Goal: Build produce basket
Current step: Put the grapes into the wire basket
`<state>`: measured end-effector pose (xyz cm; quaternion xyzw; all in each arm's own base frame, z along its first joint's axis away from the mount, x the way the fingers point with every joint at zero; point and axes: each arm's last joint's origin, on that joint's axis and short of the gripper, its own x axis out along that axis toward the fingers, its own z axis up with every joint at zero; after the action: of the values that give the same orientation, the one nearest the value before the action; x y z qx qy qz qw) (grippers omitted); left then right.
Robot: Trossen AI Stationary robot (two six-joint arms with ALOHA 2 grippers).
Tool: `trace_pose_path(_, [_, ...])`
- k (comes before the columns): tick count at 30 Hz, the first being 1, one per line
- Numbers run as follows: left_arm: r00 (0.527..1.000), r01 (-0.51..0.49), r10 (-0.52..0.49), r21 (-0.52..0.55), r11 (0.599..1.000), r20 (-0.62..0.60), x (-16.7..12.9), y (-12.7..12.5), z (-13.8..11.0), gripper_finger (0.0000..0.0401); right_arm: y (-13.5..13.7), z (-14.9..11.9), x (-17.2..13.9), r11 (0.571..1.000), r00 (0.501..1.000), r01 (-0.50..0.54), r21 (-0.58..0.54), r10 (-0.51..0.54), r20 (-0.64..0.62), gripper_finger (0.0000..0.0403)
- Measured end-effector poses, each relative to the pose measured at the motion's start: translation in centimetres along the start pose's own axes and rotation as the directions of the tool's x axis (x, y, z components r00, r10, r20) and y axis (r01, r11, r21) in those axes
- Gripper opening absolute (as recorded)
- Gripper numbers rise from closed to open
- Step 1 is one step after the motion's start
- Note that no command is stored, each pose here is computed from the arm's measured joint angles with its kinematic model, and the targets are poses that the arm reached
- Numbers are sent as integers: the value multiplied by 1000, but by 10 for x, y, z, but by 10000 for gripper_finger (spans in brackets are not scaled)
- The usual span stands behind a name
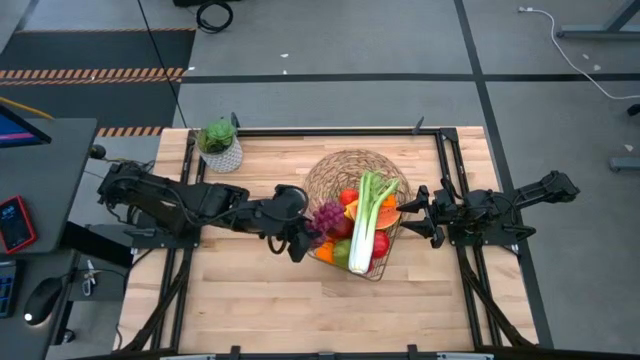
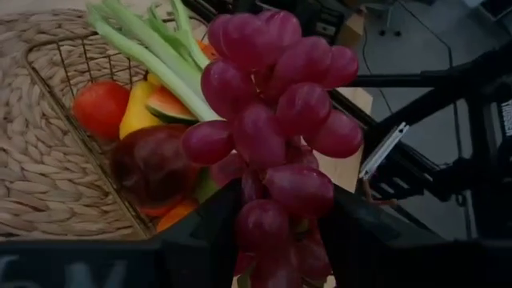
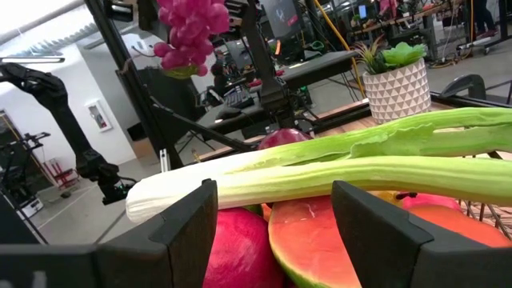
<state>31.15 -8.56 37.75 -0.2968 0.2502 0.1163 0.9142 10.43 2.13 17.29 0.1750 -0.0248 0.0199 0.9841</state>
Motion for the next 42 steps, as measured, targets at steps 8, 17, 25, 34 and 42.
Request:
trace_pose_path(8, [999,-33,33,-6,999,37,8,6,4,158,0,0,0,1000,1000,0,0,0,0,250])
trace_pose_path(17, [987,-154,157,124,980,-16,62,18,-12,158,0,1,0,1000,1000,-3,2,3,8,250])
trace_pose_path(25, [972,-227,236,247,942,-4,86,41,-1,158,0,1,0,1000,1000,-3,2,3,6,250])
trace_pose_path(34, [978,-193,204,168,967,-49,93,76,29,158,0,1,0,1000,1000,-3,2,3,6,250])
trace_pose_path(42, [987,-135,141,86,987,-76,97,107,54,158,0,1,0,1000,1000,-2,2,2,6,250])
